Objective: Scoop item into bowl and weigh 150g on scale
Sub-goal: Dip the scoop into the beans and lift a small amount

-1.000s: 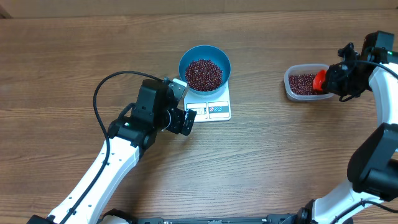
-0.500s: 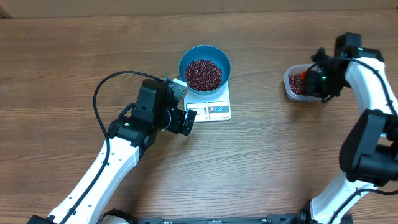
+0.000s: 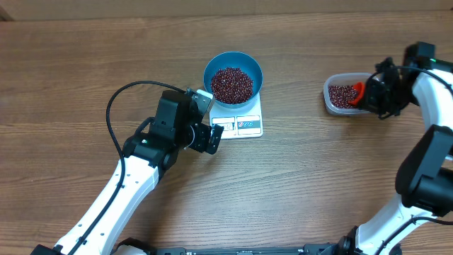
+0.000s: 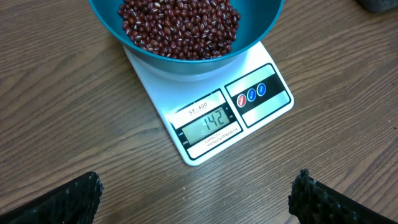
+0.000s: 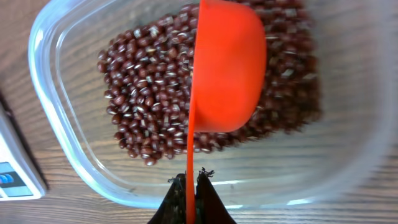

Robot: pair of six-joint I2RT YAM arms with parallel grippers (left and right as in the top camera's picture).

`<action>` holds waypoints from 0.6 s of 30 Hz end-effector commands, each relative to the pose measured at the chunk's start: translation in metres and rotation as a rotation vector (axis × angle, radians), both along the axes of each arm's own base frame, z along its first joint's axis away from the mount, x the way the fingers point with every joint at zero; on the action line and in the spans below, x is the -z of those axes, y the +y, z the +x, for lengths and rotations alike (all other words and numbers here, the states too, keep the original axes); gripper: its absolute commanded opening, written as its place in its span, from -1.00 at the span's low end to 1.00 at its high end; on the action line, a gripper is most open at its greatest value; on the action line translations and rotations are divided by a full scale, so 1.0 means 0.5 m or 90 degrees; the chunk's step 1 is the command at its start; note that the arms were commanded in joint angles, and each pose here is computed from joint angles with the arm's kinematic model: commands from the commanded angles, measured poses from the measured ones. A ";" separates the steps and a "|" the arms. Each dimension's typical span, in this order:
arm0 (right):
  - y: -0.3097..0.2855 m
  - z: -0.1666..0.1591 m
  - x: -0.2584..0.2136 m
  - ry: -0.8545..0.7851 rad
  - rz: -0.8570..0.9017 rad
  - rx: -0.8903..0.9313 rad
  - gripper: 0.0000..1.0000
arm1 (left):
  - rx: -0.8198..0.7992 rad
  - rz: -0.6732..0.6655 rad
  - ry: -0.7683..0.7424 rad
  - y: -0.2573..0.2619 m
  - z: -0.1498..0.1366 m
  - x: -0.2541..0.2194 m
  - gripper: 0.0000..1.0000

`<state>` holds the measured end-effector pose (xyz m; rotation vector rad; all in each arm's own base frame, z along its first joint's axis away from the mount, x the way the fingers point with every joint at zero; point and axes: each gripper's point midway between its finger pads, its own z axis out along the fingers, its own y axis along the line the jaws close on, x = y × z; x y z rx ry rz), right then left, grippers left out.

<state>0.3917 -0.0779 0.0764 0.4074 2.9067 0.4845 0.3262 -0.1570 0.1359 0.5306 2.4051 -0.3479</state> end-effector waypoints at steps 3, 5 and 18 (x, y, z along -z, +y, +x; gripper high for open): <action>0.016 0.014 -0.037 -0.070 0.139 -0.008 -0.93 | -0.004 -0.005 -0.006 0.001 -0.004 -0.007 1.00; 0.017 0.014 -0.047 -0.083 0.164 -0.007 -0.93 | -0.004 -0.005 -0.006 0.001 -0.004 -0.007 0.99; 0.051 -0.018 -0.183 -0.197 0.298 -0.094 -0.93 | -0.004 -0.005 -0.006 0.001 -0.004 -0.007 0.99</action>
